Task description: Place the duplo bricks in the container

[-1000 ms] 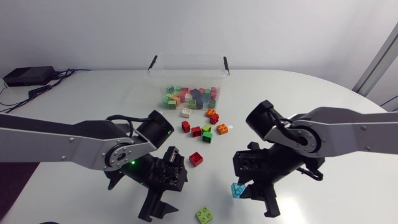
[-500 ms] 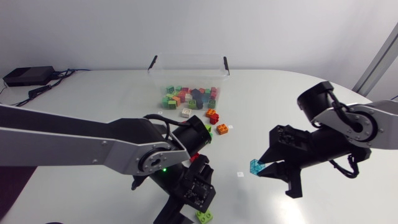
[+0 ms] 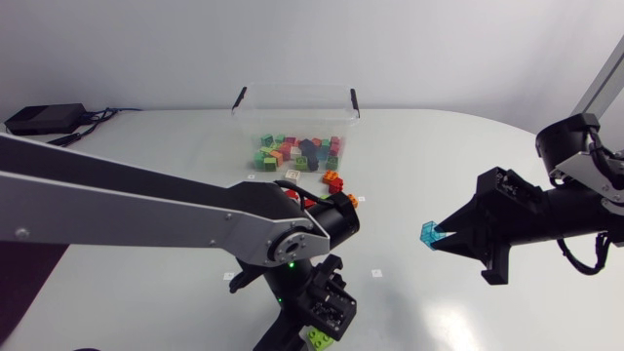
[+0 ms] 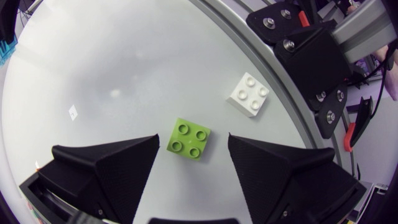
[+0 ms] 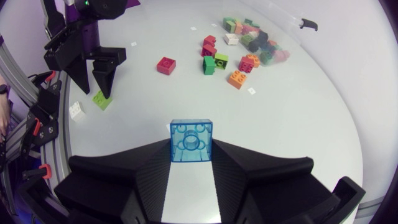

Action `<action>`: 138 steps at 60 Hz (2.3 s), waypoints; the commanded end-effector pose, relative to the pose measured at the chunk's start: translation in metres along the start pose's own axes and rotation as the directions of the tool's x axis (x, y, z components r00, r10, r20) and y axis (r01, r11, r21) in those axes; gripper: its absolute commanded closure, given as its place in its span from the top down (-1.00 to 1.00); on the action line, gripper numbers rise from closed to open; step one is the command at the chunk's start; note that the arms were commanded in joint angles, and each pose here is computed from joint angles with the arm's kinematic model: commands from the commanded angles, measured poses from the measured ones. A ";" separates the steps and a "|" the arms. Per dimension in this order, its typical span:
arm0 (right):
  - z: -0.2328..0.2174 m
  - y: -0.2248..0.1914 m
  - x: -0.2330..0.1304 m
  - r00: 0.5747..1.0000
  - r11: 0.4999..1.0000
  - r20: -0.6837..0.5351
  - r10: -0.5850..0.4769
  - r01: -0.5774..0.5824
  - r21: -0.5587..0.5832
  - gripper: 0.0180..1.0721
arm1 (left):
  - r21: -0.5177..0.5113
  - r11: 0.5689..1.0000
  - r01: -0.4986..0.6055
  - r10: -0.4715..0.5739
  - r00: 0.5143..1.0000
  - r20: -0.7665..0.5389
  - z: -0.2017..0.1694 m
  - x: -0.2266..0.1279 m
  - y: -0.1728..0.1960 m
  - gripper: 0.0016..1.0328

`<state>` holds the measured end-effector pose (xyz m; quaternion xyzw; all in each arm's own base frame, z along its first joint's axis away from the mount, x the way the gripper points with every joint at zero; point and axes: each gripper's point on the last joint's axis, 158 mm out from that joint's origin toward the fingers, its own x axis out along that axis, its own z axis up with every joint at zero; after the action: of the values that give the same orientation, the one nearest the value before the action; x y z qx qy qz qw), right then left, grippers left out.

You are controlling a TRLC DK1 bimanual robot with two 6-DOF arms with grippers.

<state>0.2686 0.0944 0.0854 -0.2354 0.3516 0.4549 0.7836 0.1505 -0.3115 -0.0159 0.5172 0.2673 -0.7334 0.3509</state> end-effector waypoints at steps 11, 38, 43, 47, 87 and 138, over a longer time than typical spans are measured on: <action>0.038 -0.038 -0.024 0.990 0.996 0.112 -0.083 0.080 0.028 -0.45 | 0.060 0.996 0.067 -0.066 0.998 -0.012 0.005 0.013 -0.008 -0.27; 0.081 -0.070 -0.027 0.977 0.993 0.182 -0.110 0.102 0.053 -0.45 | 0.052 0.998 0.029 -0.029 1.000 0.004 0.005 0.007 -0.004 0.16; 0.080 -0.068 -0.027 0.978 0.994 0.177 -0.108 0.101 0.049 -0.45 | 0.060 0.998 0.011 -0.012 1.000 0.006 0.004 0.003 -0.001 0.65; 0.080 -0.068 -0.027 0.978 0.994 0.177 -0.108 0.101 0.049 -0.45 | 0.065 0.998 0.008 -0.008 1.000 0.004 0.002 0.002 0.000 0.71; 0.091 -0.076 -0.038 0.975 0.992 0.185 -0.122 0.117 0.040 -0.45 | 0.077 0.988 0.135 -0.128 0.988 -0.086 0.001 0.010 -0.004 0.10; 0.098 -0.099 -0.049 0.965 0.984 0.201 -0.170 0.156 0.082 -0.45 | 0.023 0.996 0.092 -0.087 0.983 -0.162 -0.014 0.014 -0.001 -0.52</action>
<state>0.3594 0.0899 0.1840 -0.2020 0.2667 0.4067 0.8501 0.1520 -0.3146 -0.0332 0.5687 0.2926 -0.7172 0.2769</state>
